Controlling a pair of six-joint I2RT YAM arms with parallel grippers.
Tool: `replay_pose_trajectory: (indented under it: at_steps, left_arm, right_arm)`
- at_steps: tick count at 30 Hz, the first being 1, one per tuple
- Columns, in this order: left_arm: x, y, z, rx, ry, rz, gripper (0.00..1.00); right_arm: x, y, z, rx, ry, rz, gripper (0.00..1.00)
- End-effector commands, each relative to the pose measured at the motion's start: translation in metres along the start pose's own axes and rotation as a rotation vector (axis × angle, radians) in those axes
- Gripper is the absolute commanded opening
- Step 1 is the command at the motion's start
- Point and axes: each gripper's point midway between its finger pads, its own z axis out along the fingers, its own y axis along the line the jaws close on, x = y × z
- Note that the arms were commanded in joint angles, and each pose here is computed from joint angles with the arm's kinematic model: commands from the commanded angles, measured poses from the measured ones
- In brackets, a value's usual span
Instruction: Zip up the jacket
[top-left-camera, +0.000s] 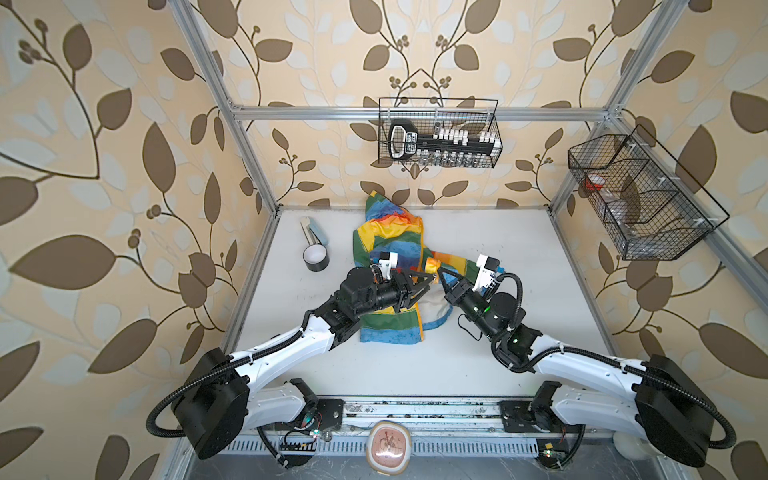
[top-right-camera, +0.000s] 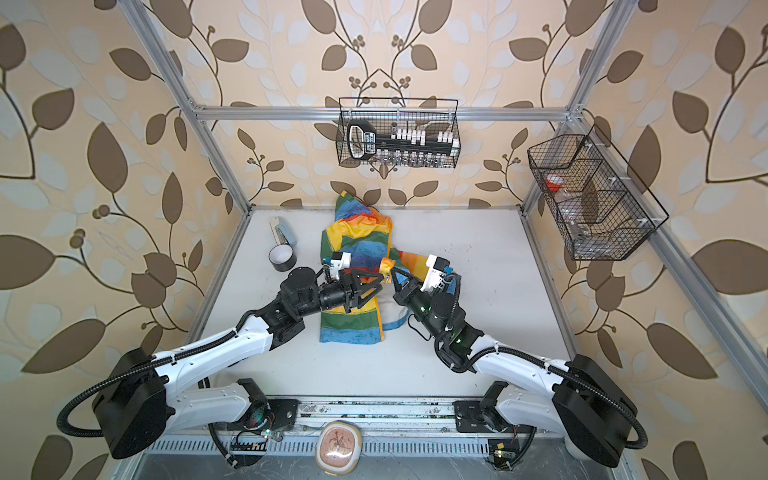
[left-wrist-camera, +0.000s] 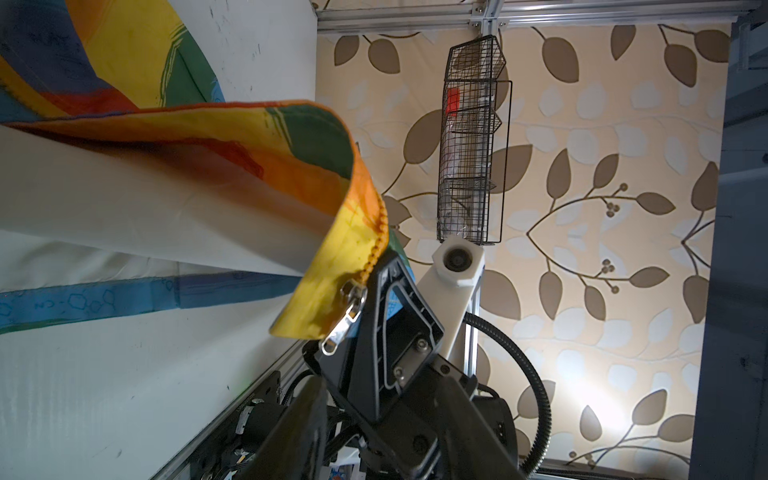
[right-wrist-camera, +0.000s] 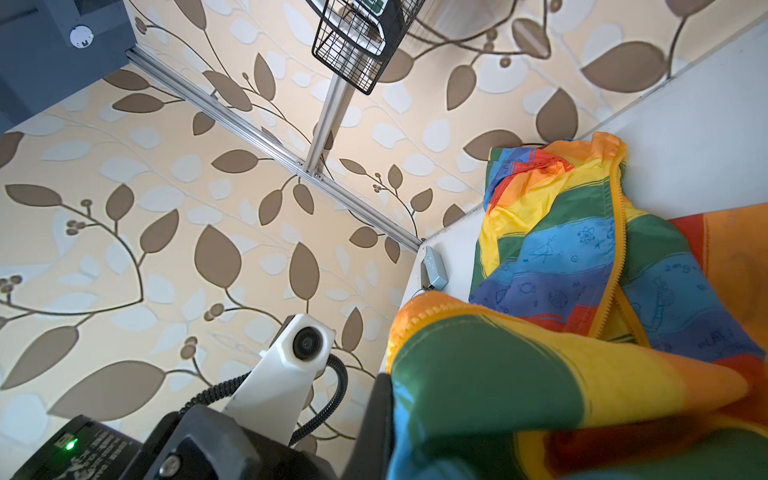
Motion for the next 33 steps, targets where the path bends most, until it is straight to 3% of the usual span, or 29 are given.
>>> replay_pose_trajectory:
  at_steps: [1, 23, 33]
  left_arm:
    - [0.000, -0.016, -0.001, 0.067, -0.012, 0.019, 0.45]
    - [-0.001, -0.010, 0.008, 0.057, -0.002, 0.015, 0.44]
    - [-0.002, -0.007, 0.010, 0.061, -0.002, 0.008, 0.34]
  right_arm:
    - [-0.017, 0.018, 0.000, -0.031, -0.059, -0.007, 0.00]
    - [-0.010, 0.023, 0.000, -0.049, -0.037, -0.005, 0.00]
    - [-0.008, 0.023, -0.002, -0.048, -0.032, -0.008, 0.00]
